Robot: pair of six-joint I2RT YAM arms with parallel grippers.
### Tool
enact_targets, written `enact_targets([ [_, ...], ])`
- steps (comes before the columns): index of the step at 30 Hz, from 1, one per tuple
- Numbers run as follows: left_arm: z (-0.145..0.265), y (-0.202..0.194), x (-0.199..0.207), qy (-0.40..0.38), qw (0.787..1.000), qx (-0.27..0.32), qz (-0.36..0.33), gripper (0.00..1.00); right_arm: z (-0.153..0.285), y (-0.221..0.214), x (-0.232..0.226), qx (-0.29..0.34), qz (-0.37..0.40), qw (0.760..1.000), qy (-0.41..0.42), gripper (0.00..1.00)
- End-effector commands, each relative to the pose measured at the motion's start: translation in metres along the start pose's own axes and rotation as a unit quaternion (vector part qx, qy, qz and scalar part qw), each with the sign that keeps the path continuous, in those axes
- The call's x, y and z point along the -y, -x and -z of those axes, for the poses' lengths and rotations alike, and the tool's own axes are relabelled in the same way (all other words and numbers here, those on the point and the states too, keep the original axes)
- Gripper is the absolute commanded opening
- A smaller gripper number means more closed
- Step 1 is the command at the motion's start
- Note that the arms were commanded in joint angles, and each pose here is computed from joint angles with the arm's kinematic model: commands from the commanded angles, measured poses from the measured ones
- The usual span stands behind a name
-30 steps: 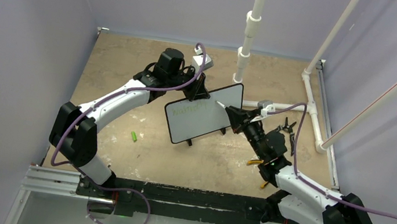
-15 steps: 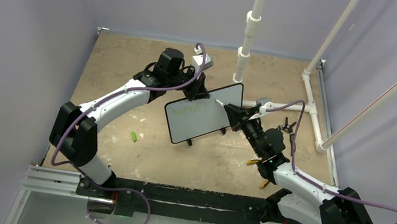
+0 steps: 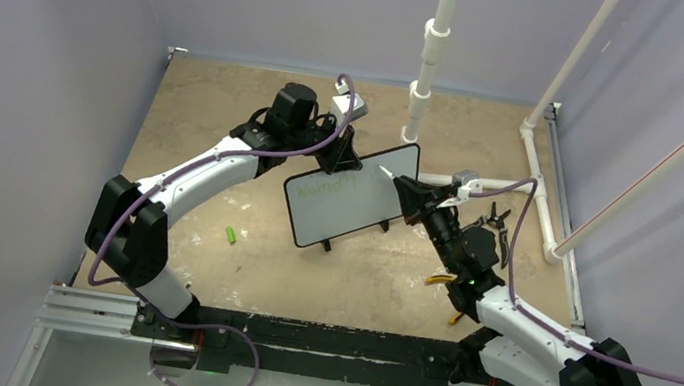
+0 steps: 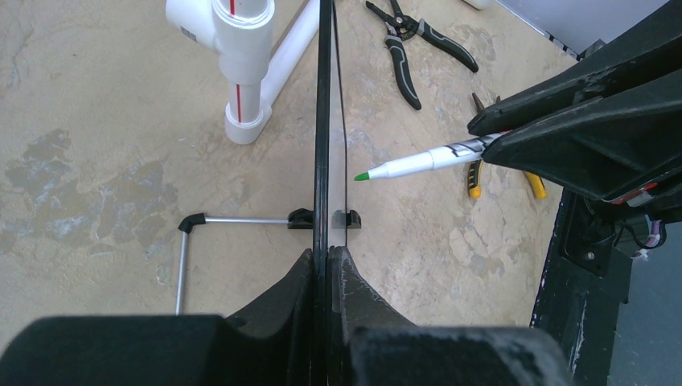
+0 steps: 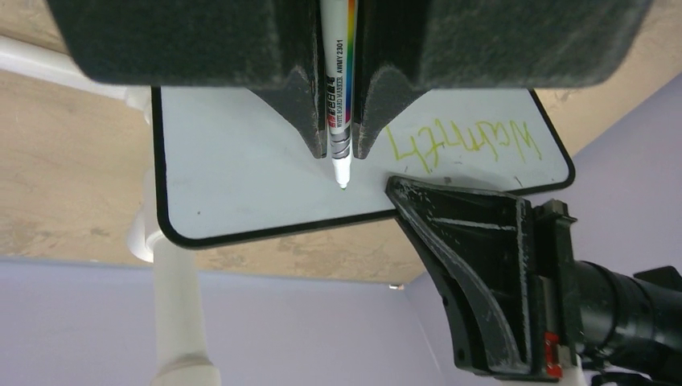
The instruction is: Write a sentence on the whiteboard
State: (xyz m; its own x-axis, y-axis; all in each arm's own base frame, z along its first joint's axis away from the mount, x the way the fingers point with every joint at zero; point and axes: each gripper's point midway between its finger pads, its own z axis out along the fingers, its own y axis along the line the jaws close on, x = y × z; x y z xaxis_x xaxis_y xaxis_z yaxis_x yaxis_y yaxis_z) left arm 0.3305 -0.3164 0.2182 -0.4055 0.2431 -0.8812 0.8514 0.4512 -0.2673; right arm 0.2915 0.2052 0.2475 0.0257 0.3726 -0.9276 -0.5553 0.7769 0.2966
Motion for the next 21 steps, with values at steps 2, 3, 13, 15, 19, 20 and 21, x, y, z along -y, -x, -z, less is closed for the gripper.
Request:
enact_targets([
  [2, -0.004, 0.003, 0.003, -0.008, 1.0, 0.008, -0.014, 0.0, 0.002, -0.01, 0.011, -0.013, 0.001, 1.0, -0.024, 0.0],
  [3, -0.004, 0.003, 0.003, -0.008, 1.0, 0.008, -0.014, 0.0, 0.002, -0.012, 0.011, -0.014, 0.002, 1.0, -0.025, 0.0],
  [13, -0.004, 0.002, 0.004, -0.011, 1.0, 0.007, -0.014, 0.0, -0.004, -0.018, 0.013, -0.023, 0.003, 0.999, -0.028, 0.0],
  [15, -0.004, 0.003, 0.004, -0.012, 1.0, 0.007, -0.014, 0.0, -0.006, -0.019, 0.013, -0.025, 0.004, 0.999, -0.029, 0.0],
  [19, -0.003, 0.003, 0.005, -0.012, 1.0, 0.008, -0.014, 0.0, -0.005, -0.023, 0.015, -0.032, 0.002, 0.999, -0.032, 0.0],
  [20, -0.003, 0.004, 0.005, -0.012, 1.0, 0.009, -0.015, 0.0, -0.005, -0.025, 0.016, -0.034, 0.001, 0.999, -0.034, 0.0],
  [21, -0.003, 0.003, 0.005, -0.011, 1.0, 0.008, -0.015, 0.0, -0.004, -0.026, 0.016, -0.037, -0.001, 0.999, -0.035, 0.0],
])
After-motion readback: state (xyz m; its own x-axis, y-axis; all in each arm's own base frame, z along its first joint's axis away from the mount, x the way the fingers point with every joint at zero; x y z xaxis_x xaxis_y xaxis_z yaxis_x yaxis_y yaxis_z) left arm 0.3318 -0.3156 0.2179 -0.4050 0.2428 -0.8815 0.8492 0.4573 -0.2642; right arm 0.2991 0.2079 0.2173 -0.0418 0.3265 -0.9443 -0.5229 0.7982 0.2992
